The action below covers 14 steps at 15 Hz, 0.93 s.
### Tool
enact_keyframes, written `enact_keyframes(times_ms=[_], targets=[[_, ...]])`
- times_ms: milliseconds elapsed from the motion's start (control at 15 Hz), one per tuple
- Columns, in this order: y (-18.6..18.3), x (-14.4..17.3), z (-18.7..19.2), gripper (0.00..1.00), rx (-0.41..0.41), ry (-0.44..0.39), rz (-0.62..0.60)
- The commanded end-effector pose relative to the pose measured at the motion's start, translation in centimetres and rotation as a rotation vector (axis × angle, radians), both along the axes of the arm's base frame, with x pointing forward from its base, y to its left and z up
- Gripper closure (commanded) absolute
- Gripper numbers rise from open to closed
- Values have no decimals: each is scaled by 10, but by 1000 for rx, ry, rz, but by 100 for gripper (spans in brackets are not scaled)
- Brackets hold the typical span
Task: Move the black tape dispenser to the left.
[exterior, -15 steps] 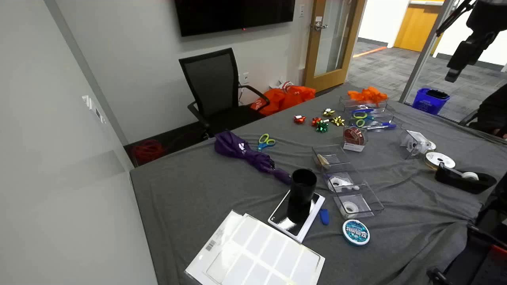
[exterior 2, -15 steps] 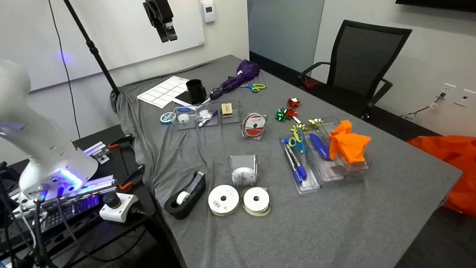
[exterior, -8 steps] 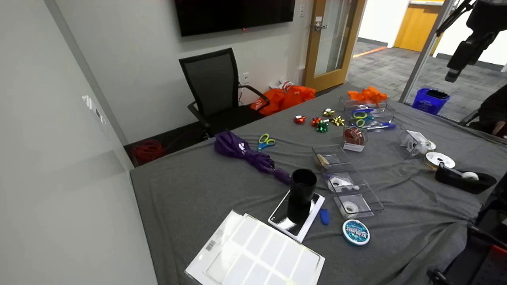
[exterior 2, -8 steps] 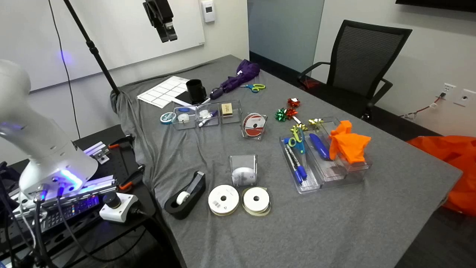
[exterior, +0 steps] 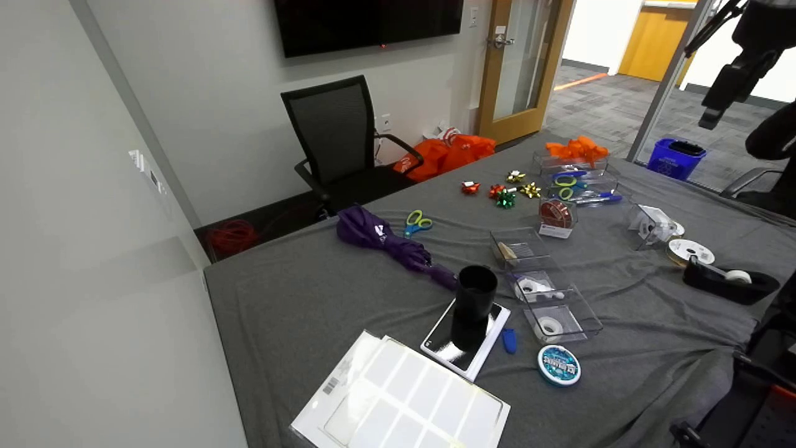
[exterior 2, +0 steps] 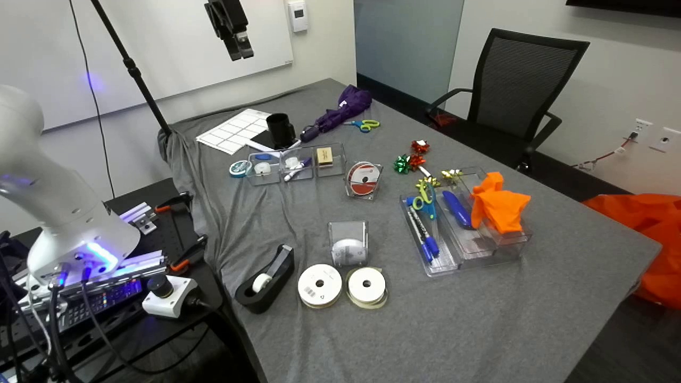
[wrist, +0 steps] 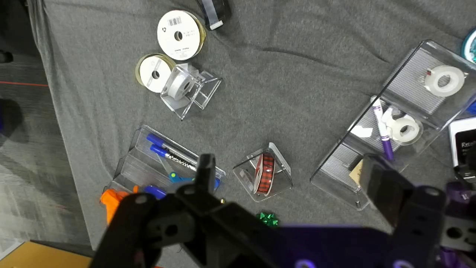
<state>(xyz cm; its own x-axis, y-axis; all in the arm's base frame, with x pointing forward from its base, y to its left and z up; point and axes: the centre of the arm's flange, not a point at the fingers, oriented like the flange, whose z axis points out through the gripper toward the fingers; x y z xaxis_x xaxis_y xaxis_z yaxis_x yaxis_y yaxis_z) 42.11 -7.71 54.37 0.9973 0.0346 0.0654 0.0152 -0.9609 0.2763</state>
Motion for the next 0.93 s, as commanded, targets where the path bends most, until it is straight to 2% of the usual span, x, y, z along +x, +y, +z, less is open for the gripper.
enact_keyframes(times_ms=[0,467,867], targets=[[-4,0,-6,0,-3,-3,12],[-60,0,-76,0,-6,17,56],[-101,-26,-158,0,81,173,256]])
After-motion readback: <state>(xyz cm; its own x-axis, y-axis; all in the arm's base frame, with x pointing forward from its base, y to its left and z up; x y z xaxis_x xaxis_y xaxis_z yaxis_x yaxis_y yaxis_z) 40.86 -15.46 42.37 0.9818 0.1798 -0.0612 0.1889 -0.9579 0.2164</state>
